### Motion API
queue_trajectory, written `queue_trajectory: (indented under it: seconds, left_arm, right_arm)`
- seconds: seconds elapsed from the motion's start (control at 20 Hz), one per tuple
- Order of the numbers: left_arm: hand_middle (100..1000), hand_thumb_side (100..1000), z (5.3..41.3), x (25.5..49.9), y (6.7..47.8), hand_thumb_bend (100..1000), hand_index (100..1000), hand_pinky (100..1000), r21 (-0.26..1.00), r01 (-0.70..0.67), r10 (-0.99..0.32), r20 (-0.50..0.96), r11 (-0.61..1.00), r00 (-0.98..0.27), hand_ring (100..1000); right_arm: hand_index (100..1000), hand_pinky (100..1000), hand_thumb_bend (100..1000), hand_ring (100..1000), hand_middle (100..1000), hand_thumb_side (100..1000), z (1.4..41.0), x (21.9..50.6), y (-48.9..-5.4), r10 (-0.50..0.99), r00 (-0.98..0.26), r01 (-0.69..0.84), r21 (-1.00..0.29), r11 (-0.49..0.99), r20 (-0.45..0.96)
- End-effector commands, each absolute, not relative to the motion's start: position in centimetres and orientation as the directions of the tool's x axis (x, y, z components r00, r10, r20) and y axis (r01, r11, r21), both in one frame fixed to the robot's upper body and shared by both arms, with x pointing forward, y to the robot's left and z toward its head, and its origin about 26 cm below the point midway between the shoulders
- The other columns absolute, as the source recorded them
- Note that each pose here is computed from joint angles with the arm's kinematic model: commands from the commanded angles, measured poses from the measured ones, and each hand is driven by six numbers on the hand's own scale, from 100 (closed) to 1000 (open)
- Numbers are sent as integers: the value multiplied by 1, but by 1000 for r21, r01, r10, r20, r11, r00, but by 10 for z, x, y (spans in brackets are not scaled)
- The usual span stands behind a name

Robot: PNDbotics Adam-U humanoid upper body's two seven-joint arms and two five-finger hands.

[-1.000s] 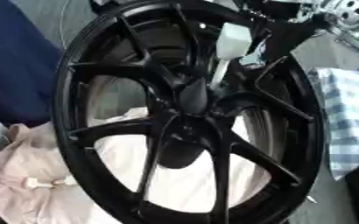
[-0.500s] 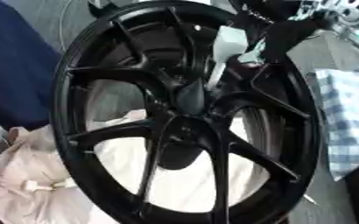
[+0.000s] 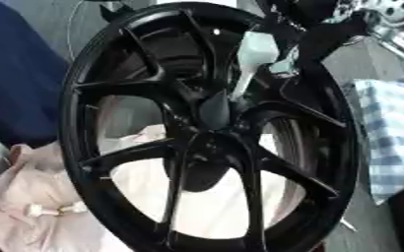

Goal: Pull the pin out of the wheel hub.

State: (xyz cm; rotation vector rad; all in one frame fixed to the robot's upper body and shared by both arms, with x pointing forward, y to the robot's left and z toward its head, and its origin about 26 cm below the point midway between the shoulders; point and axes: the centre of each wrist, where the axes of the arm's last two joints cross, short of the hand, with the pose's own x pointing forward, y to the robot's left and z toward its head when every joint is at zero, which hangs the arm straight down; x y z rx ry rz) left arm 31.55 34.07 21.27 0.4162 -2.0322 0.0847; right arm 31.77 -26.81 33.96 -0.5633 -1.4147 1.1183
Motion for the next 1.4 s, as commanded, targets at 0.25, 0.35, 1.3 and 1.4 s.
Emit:
queue_trajectory:
  seconds: [0.25, 0.35, 1.3, 1.4]
  left_arm:
    - [463, 763, 221, 311, 346, 125, 660, 730, 128, -348, -282, 854, 929, -438, 583]
    - [462, 762, 220, 311, 346, 125, 660, 730, 128, -350, -282, 854, 928, -437, 582]
    - [461, 755, 217, 307, 355, 116, 660, 731, 113, -395, -290, 857, 912, -425, 581]
    - [461, 754, 216, 306, 357, 113, 660, 732, 107, -406, -290, 859, 908, -422, 580]
  right_arm:
    - [440, 662, 347, 466, 216, 100, 359, 304, -269, 826, -216, -218, -851, 478, 520]
    - [433, 660, 346, 458, 209, 100, 365, 299, -270, 816, -228, -203, -846, 494, 531]
    - [415, 652, 351, 425, 173, 100, 399, 277, -348, 738, -190, 128, -729, 673, 648]
    - [412, 652, 348, 421, 169, 100, 393, 277, -358, 724, -161, 162, -706, 689, 670]
